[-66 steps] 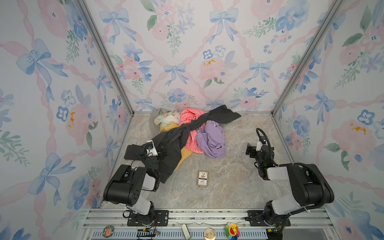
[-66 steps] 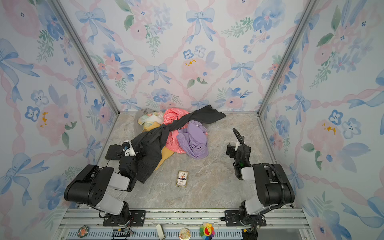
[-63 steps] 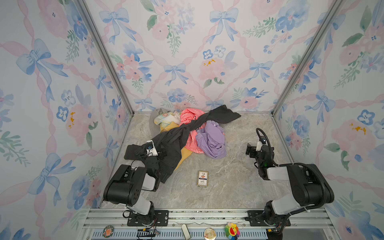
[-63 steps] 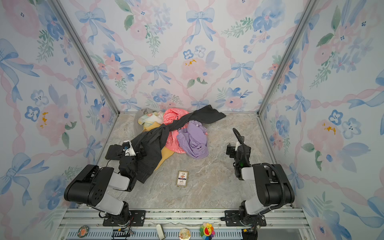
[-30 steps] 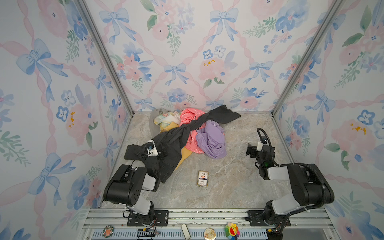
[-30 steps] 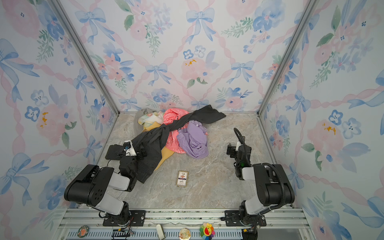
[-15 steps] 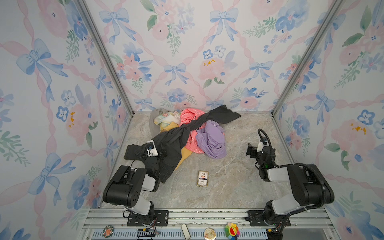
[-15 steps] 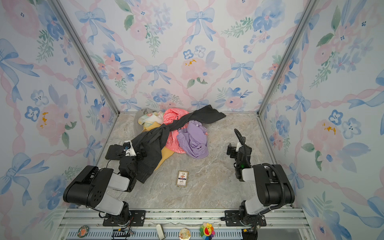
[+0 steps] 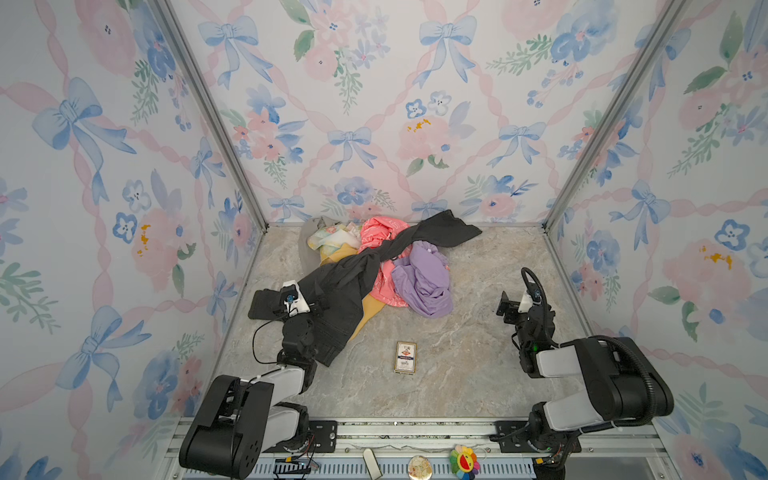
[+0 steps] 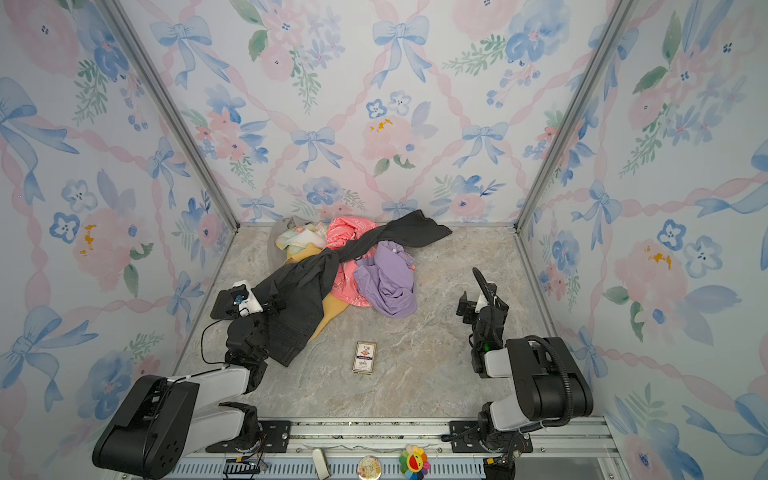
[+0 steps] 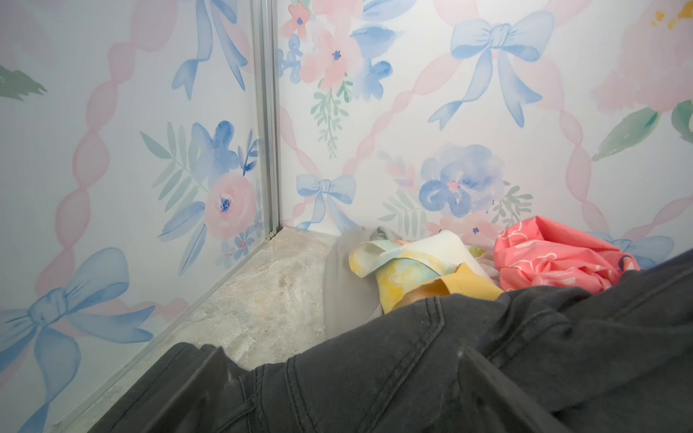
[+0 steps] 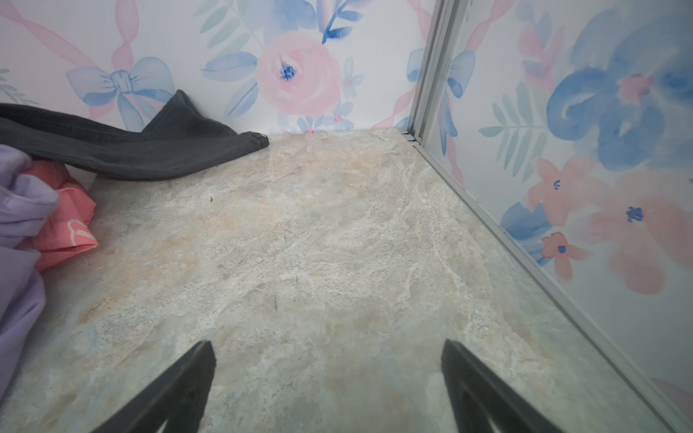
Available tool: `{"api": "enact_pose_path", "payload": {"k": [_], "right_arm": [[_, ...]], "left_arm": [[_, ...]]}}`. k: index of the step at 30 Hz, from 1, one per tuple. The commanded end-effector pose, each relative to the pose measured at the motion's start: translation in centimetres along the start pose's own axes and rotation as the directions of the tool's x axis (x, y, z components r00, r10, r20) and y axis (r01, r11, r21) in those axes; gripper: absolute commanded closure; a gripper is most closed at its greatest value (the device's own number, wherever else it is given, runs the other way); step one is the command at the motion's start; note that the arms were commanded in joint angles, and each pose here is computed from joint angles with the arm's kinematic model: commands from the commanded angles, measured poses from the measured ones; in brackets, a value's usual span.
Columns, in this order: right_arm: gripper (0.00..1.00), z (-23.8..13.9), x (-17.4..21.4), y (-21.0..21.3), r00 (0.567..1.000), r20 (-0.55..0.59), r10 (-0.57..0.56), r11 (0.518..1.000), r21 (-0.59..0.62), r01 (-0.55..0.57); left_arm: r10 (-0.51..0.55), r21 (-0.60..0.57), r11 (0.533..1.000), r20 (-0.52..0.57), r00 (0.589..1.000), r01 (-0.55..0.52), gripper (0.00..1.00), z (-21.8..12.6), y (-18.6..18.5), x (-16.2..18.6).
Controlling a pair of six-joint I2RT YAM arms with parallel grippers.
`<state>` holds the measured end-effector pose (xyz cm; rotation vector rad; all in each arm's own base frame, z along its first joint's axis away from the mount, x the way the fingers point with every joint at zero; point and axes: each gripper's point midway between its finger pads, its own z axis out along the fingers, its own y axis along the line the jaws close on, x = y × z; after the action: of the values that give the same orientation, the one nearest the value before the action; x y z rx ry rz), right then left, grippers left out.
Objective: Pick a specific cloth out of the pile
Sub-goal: 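Reach the left gripper to the pink garment while the right arm moves toward the pile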
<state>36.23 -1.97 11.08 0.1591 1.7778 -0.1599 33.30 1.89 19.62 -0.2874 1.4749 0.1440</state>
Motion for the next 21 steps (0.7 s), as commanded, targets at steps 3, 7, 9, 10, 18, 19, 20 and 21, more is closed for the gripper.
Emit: {"api": "enact_pose_path", "payload": {"k": [3, 7, 9, 10, 18, 19, 20, 21], "right_arm": [[0.03, -1.1, -3.2, -0.9, 1.000, 0.019, -0.012, 0.996, 0.090, 0.011], [0.03, -1.6, -5.9, -1.1, 0.999, 0.005, 0.034, 0.994, 0.101, -0.034], [0.03, -2.1, -7.0, -1.2, 0.998, 0.017, 0.054, 0.993, 0.103, -0.055], [0.03, -2.4, -7.6, -1.2, 0.997, 0.029, 0.065, 0.992, 0.104, -0.068], [0.03, -5.1, -13.5, -0.7, 0.988, 0.069, 0.140, 0.986, 0.080, -0.145], [0.03, -5.3, -14.5, -0.5, 0.987, 0.072, 0.141, 0.986, 0.074, -0.146], [0.03, -5.6, -15.5, -0.4, 0.987, 0.071, 0.143, 0.986, 0.073, -0.148], [0.03, -5.9, -16.3, -0.4, 0.986, 0.072, 0.152, 0.985, 0.074, -0.158]], "left_arm": [[-0.055, 0.011, 0.998, -0.008, 0.998, 0.055, 0.02, 0.9, -0.9, -2.1], [-0.028, 0.062, 0.998, -0.101, 0.994, 0.034, 0.02, 2.5, -2.7, -1.7], [-0.022, 0.076, 0.997, -0.138, 0.990, 0.033, 0.02, 3.0, -3.4, -1.7], [-0.027, 0.077, 0.996, -0.146, 0.989, 0.039, 0.02, 3.2, -3.6, -1.9], [-0.042, 0.093, 0.993, -0.256, 0.966, 0.068, 0.02, 5.0, -5.1, -3.1], [-0.043, 0.074, 0.995, -0.281, 0.959, 0.066, 0.02, 5.4, -5.0, -2.9], [-0.047, 0.065, 0.995, -0.304, 0.951, 0.070, 0.02, 5.7, -5.1, -2.7], [-0.044, 0.061, 0.996, -0.335, 0.941, 0.069, 0.02, 5.7, -5.1, -1.9]]}}
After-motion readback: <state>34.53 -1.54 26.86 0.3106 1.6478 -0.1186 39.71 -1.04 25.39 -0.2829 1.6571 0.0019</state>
